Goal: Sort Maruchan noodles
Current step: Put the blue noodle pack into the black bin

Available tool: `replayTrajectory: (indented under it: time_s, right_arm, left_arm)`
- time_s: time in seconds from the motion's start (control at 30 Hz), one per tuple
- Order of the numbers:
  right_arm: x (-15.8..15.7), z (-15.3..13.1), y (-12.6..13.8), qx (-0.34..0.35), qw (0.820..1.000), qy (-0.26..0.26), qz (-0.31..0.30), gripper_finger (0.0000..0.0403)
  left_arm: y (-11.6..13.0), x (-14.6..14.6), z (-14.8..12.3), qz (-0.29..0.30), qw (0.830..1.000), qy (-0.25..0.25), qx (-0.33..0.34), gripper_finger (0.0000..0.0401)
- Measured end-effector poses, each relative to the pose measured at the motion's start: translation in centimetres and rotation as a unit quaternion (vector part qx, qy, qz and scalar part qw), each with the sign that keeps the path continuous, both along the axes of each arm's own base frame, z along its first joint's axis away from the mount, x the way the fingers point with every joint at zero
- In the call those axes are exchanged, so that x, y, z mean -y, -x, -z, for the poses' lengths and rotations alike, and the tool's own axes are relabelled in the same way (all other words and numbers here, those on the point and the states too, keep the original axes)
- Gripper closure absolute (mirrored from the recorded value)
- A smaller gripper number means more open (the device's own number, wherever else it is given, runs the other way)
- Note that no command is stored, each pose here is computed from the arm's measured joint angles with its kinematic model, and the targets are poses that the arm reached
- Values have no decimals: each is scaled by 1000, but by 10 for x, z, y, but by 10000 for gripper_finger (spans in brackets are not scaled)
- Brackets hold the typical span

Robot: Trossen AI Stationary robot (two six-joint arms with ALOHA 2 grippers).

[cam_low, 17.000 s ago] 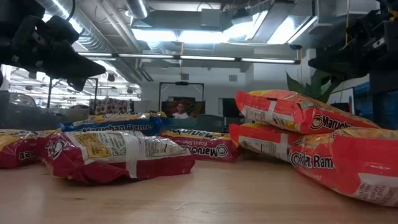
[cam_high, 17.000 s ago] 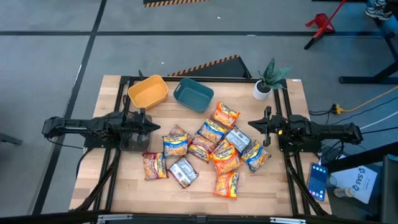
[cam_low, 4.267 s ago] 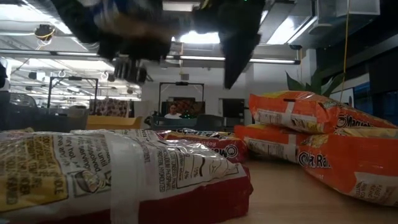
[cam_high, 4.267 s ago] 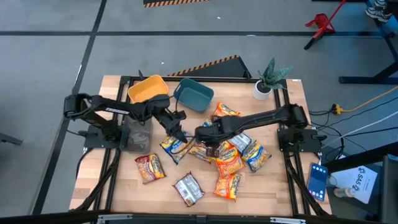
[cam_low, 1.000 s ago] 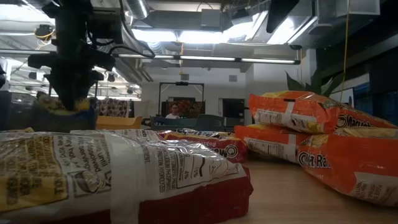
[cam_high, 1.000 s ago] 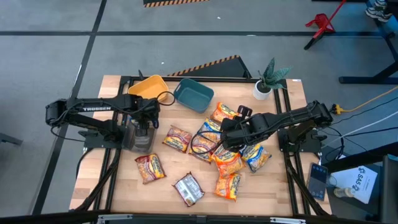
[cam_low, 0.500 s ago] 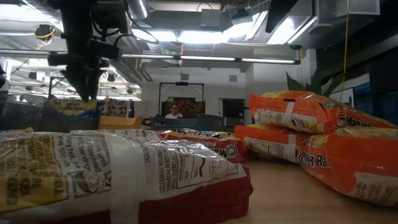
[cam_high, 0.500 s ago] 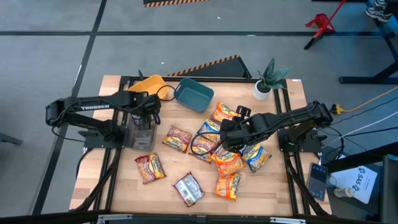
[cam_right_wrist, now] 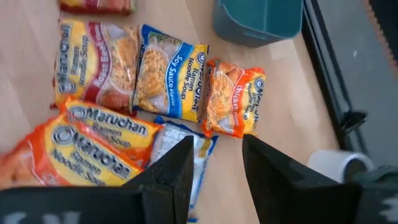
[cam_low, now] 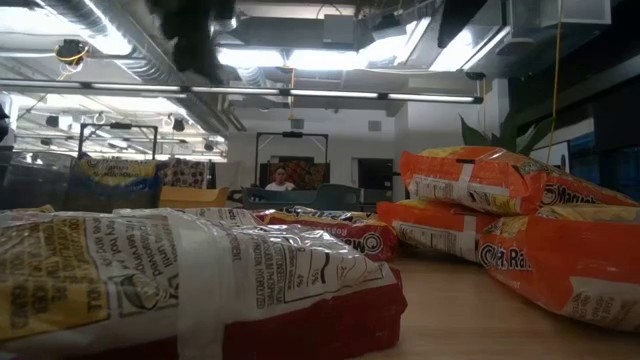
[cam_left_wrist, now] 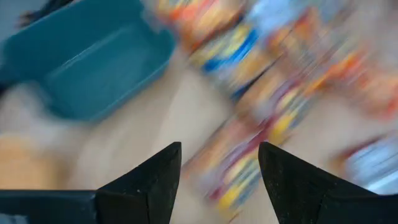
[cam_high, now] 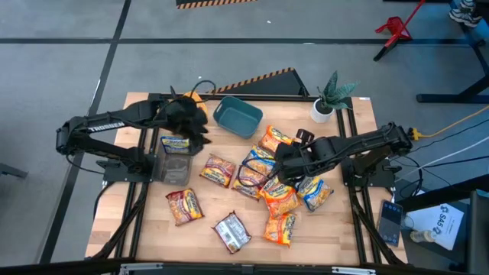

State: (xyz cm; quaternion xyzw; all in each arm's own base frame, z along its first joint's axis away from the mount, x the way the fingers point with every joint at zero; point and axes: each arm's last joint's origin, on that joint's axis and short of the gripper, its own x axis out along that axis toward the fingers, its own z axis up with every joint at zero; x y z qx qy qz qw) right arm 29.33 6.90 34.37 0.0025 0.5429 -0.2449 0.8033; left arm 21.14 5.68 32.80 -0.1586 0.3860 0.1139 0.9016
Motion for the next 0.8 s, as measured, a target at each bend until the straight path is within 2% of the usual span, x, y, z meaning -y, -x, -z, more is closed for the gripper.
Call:
replayTrajectory:
  time_s: [0.07,0.23,0.4,0.6,0.8]
  right_arm:
    - [3,11,3,-1,999,-27,40,276]
    - [16,61,14,6,984,-121,130,276]
    - [34,107,17,81,963,-186,176,276]
    - [55,144,10,163,941,-227,190,276]
    - [72,166,22,146,942,-202,226,276]
  left_arm:
    - [-16,2,-1,-7,999,24,43,192]
    - [-59,4,24,-4,995,85,50,192]
    - [-97,-6,54,-30,987,144,62,192]
    - [-121,-21,90,-34,975,214,43,192]
    - [-134,-33,118,-70,964,255,24,192]
